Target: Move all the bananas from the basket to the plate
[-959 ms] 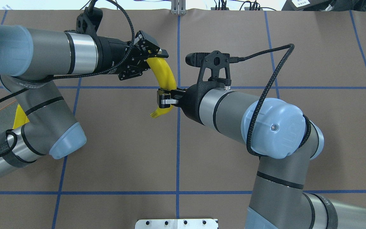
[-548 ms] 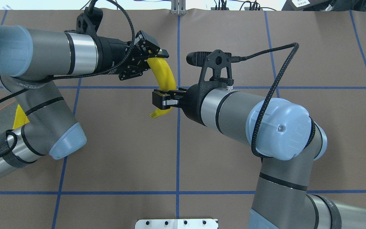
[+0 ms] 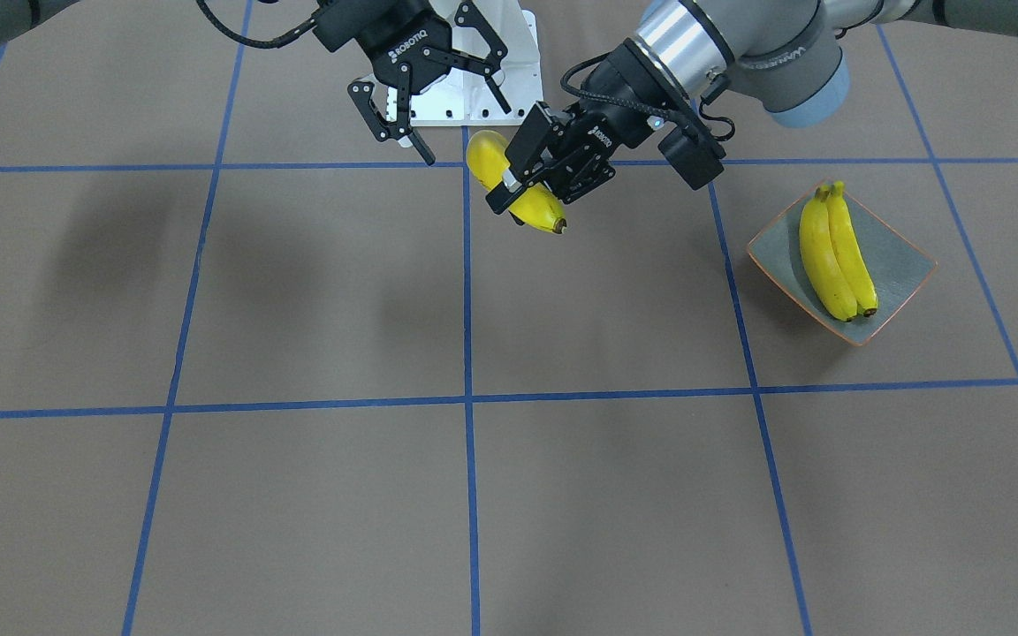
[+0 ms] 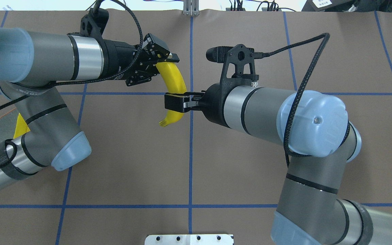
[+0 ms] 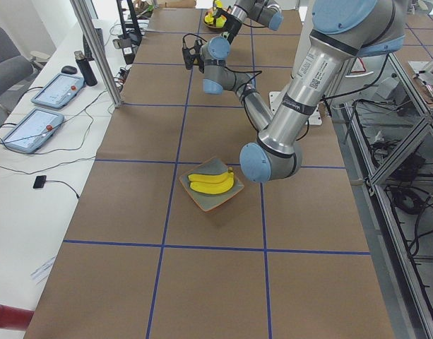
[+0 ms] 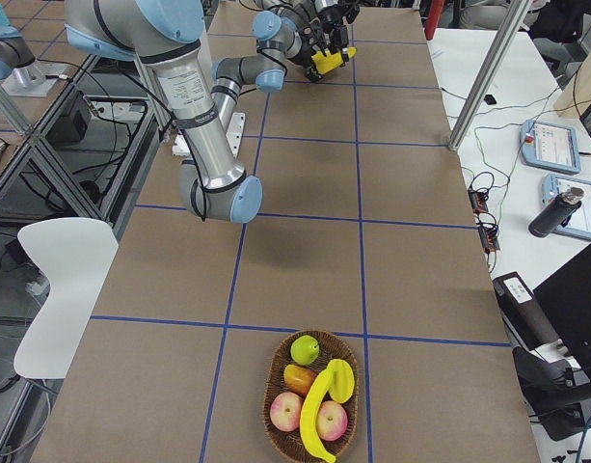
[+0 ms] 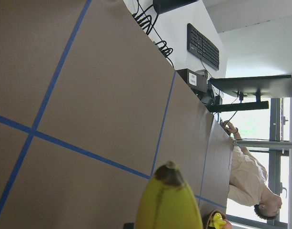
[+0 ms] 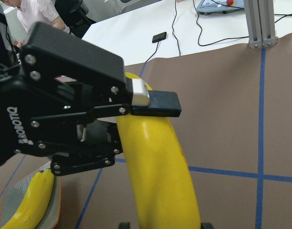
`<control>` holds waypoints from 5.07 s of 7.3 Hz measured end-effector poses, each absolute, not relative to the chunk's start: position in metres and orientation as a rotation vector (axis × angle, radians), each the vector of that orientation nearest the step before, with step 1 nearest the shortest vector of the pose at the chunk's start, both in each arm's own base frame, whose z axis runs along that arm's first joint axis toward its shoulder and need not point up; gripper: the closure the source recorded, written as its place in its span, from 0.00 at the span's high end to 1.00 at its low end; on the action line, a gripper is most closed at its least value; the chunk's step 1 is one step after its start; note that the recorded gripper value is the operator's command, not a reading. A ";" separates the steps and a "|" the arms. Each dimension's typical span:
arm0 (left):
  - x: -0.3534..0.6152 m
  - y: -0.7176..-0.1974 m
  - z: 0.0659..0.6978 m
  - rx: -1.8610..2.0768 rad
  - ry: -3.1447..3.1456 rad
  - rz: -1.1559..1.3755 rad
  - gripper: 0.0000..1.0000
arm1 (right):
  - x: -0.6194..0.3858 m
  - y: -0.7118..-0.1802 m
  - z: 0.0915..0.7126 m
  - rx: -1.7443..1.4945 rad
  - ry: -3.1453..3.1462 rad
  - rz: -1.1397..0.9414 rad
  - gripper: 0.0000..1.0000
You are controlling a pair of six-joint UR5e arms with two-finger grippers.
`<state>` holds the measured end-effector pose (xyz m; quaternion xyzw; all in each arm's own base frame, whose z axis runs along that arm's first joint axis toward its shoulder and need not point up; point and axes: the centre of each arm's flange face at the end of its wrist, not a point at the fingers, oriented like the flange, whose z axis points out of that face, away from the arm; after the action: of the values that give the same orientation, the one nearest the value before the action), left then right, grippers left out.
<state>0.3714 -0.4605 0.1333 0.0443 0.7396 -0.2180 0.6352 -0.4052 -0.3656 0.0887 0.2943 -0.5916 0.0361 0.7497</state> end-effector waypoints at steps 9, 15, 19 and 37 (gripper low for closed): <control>0.285 -0.420 0.323 0.124 1.383 -0.575 0.00 | -0.171 -0.567 0.326 0.521 -0.930 -0.158 1.00; 0.264 -0.439 0.426 0.139 0.837 -0.699 0.00 | -0.097 -0.585 0.404 0.499 -0.887 -0.244 1.00; 0.269 -0.440 0.449 0.170 0.677 -0.655 0.68 | -0.096 -0.586 0.406 0.498 -0.885 -0.244 1.00; 0.277 -0.396 0.323 0.306 0.900 -0.359 1.00 | 0.092 -0.479 0.737 0.464 -0.673 -0.768 1.00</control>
<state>0.2768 -0.3964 0.3228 0.1465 0.4307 -0.1721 0.8738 0.0922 -0.4788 0.7371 0.2200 -0.3193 -0.3642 0.8467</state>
